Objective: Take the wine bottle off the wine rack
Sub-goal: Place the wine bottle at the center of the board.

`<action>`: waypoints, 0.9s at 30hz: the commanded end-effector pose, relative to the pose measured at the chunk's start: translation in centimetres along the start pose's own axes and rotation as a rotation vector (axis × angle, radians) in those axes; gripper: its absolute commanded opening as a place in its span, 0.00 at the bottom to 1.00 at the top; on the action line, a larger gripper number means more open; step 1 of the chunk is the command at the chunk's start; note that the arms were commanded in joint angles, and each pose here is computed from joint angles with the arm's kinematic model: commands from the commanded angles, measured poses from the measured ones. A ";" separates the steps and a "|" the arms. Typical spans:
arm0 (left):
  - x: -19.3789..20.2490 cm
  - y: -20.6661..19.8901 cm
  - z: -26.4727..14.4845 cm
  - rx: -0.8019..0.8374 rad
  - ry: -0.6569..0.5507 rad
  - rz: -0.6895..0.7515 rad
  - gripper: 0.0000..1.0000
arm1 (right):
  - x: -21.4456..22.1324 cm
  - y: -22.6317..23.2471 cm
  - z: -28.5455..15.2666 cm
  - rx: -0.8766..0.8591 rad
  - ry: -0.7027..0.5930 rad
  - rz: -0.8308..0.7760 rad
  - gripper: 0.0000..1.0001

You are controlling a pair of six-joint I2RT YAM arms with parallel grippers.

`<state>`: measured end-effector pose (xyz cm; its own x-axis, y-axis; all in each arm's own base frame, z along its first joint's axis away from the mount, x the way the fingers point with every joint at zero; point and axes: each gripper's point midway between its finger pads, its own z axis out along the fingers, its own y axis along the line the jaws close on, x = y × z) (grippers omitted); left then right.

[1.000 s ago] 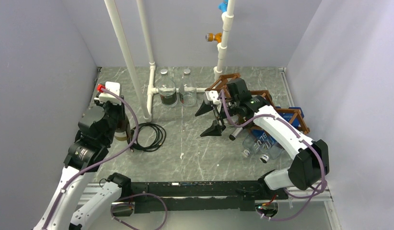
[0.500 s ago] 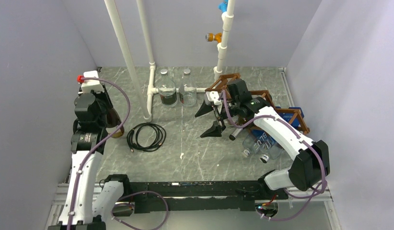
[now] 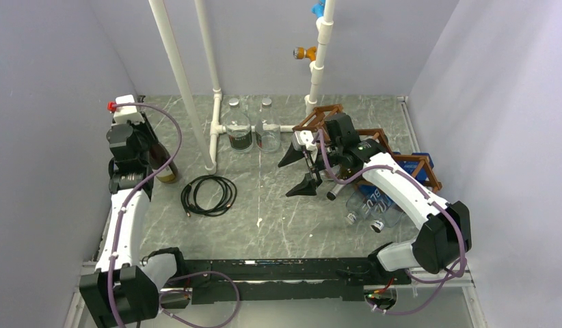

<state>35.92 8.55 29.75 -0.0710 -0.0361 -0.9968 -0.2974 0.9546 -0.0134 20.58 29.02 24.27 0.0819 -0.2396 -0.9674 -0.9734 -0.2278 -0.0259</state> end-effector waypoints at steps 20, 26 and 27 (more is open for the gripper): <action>-17.2 -1.8 4.4 0.123 -0.555 0.001 0.00 | -0.5 0.1 -0.1 -0.016 -0.028 -0.045 0.99; -15.4 -1.9 5.6 0.125 -0.507 0.018 0.02 | -0.3 0.1 -0.1 -0.016 -0.023 -0.042 0.99; -15.1 -1.9 5.7 0.124 -0.497 0.019 0.06 | -0.3 0.0 0.0 -0.015 -0.022 -0.041 0.99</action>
<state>44.18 9.31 28.13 -0.0807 -0.0309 -0.9963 -0.1959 0.9805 -0.0145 20.62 28.98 24.15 0.0870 -0.2400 -0.9669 -0.9731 -0.2283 -0.0309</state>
